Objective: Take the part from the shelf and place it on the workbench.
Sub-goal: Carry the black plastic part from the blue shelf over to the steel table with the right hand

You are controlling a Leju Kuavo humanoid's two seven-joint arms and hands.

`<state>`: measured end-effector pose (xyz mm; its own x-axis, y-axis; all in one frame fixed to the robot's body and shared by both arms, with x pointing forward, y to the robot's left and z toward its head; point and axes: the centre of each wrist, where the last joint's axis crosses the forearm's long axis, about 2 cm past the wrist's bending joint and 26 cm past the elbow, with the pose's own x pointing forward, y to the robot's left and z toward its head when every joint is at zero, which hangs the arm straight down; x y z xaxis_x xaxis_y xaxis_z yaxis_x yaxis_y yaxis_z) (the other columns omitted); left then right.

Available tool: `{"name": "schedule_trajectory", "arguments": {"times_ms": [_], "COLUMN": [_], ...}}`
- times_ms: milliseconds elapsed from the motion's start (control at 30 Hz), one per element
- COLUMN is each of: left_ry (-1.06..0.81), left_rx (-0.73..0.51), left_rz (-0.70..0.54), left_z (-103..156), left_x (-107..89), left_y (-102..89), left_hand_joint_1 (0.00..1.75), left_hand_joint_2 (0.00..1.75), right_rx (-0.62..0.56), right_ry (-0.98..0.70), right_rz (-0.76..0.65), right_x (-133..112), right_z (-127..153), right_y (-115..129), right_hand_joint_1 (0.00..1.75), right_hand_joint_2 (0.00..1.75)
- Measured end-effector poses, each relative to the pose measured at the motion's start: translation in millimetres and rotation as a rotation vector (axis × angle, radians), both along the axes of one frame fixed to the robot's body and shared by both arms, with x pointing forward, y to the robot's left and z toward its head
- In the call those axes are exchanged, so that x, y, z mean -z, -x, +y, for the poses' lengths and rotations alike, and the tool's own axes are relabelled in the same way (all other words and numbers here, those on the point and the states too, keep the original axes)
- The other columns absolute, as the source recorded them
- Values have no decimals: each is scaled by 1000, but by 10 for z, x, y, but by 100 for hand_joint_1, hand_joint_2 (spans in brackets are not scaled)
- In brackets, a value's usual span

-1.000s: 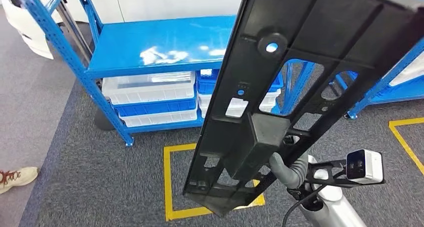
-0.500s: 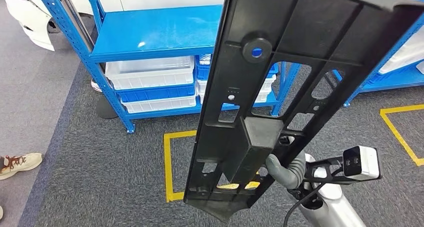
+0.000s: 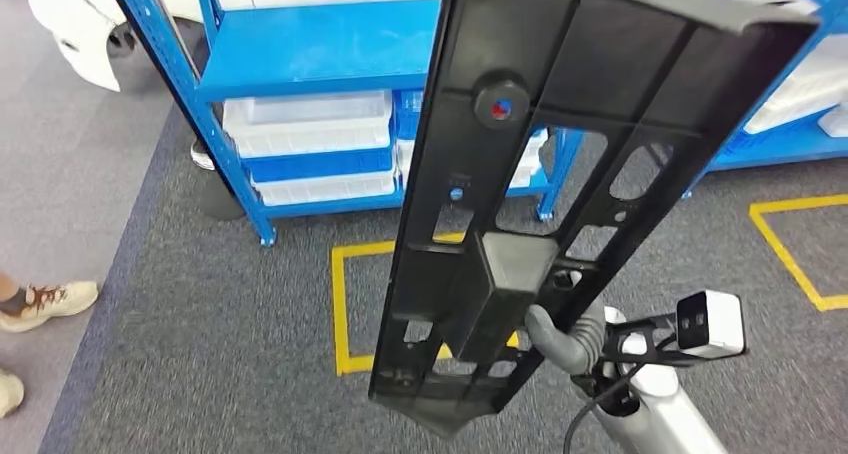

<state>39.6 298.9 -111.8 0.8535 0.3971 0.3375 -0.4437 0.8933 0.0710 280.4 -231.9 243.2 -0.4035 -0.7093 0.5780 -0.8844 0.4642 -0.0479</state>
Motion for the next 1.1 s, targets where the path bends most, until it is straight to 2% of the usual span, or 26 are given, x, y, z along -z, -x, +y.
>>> {"name": "schedule_trajectory", "arguments": {"times_ms": [233, 333, 667, 867, 1100], "left_ry": [8, 12, 14, 17, 24], "left_rx": [-5, -4, -31, -49, -67], "left_rz": [3, 7, 15, 7, -4], "left_z": [-14, -31, -38, -15, 1], "left_x": [-1, 0, 2, 5, 6], "left_y": [-12, 1, 17, 49, 56], "left_hand_joint_1": [0, 0, 0, 0, 0], "left_hand_joint_2": [175, 175, 175, 175, 175], "right_rx": [25, 15, 1, 66, 150], "right_ry": [-4, -2, -18, -12, 31], "right_rz": [44, 45, 53, 78, 66], "right_x": [-13, 53, 30, 157, 161], "right_z": [-3, -1, -23, -94, -272], "right_y": [-37, 6, -21, 6, -29], "right_hand_joint_1": [175, 175, 175, 175, 175], "right_hand_joint_2": [175, 175, 175, 175, 175]}}
